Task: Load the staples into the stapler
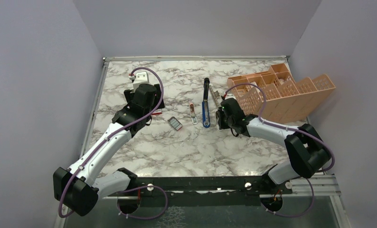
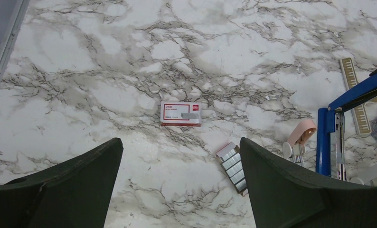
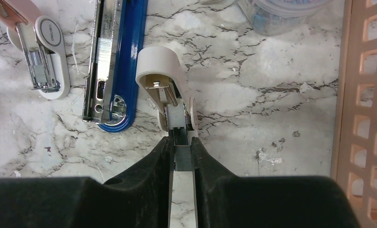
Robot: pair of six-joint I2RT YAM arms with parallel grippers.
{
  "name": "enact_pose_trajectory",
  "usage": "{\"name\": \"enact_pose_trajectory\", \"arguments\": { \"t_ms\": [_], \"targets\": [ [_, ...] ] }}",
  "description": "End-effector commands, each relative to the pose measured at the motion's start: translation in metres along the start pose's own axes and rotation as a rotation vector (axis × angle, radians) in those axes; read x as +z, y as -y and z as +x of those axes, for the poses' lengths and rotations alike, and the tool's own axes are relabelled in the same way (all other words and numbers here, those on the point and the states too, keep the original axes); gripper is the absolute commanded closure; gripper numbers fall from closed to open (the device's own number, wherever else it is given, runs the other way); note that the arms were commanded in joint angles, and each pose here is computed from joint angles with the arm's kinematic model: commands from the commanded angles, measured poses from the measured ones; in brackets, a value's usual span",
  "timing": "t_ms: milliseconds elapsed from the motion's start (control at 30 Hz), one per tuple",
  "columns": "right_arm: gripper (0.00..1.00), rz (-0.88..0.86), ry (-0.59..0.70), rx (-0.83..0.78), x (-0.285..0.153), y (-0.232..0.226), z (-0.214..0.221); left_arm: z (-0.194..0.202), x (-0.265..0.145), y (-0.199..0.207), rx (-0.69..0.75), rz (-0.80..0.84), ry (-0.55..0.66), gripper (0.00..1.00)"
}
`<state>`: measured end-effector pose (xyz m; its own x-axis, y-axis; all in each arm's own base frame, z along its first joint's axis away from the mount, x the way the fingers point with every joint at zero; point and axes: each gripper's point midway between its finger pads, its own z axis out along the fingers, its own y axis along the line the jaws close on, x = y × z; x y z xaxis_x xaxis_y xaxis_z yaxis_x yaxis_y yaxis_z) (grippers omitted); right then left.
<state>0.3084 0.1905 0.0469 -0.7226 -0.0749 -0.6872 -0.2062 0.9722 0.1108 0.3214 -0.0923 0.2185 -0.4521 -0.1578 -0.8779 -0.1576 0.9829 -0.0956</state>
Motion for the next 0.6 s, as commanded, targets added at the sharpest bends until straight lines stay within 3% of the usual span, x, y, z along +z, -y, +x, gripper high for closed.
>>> {"name": "enact_pose_trajectory", "arguments": {
  "t_ms": [0, 567],
  "targets": [
    [0.76, -0.017, 0.001, 0.001, -0.002, -0.002, 0.000, -0.002, 0.000, 0.002, -0.016, 0.016, 0.004, 0.07],
    [0.76, -0.058, 0.061, -0.021, 0.004, -0.014, -0.022, -0.003, 0.001, 0.002, -0.012, 0.011, 0.008, 0.07]
  ]
}}
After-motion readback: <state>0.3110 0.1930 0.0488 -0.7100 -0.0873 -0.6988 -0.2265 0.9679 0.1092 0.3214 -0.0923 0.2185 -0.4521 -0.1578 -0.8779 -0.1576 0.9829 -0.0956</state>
